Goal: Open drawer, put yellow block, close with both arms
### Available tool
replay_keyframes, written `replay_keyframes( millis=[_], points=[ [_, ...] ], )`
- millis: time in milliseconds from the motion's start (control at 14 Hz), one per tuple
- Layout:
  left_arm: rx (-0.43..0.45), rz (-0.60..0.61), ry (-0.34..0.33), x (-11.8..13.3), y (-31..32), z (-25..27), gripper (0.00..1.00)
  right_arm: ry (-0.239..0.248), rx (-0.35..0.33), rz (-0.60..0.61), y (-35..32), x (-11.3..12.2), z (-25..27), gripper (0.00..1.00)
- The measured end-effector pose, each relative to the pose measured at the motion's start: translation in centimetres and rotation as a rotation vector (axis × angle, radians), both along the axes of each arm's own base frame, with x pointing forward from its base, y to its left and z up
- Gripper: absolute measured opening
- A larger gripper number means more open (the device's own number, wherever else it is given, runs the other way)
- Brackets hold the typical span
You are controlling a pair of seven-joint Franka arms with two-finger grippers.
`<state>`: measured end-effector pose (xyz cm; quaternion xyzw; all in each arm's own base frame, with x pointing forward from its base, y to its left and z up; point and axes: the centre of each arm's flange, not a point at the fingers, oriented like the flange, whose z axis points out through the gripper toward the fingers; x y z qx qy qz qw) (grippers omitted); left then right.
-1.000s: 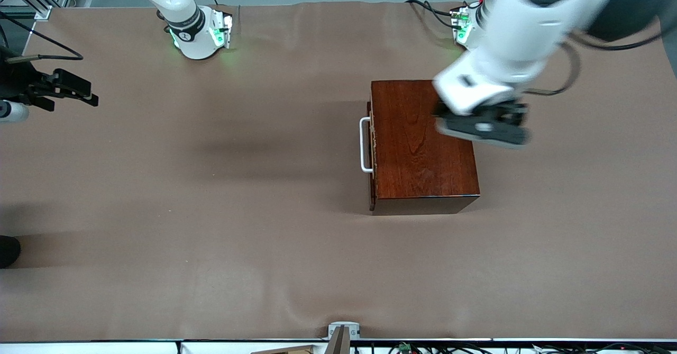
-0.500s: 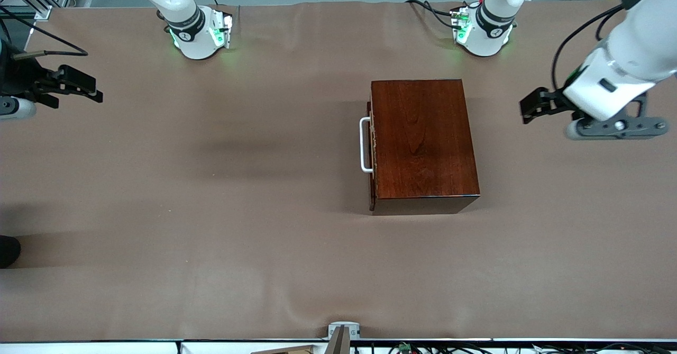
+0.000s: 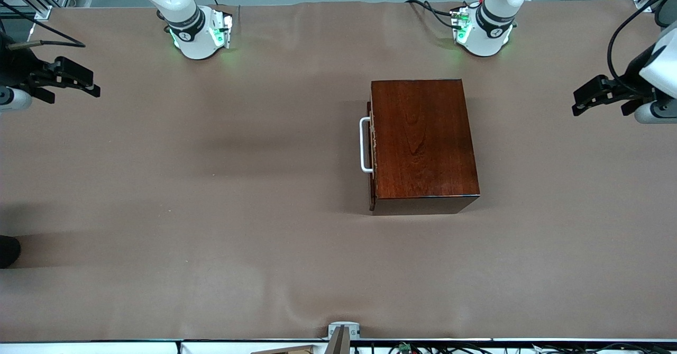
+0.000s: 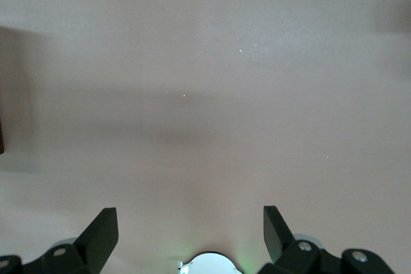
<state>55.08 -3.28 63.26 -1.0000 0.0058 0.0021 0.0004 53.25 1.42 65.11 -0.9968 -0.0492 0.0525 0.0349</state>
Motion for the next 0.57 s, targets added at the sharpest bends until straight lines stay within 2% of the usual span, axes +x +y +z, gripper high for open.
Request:
replay_keyframes(
  millis=[214, 571],
  points=[
    [0.000, -0.009, 0.000, 0.01, -0.39, -0.12, 1.00, -0.012, -0.043, 0.003, -0.14, -0.02, 0.49, 1.00],
    [0.000, -0.010, 0.001, 0.12, -0.43, -0.36, 1.00, -0.011, -0.046, 0.004, -0.11, -0.03, 0.48, 1.00]
  ],
)
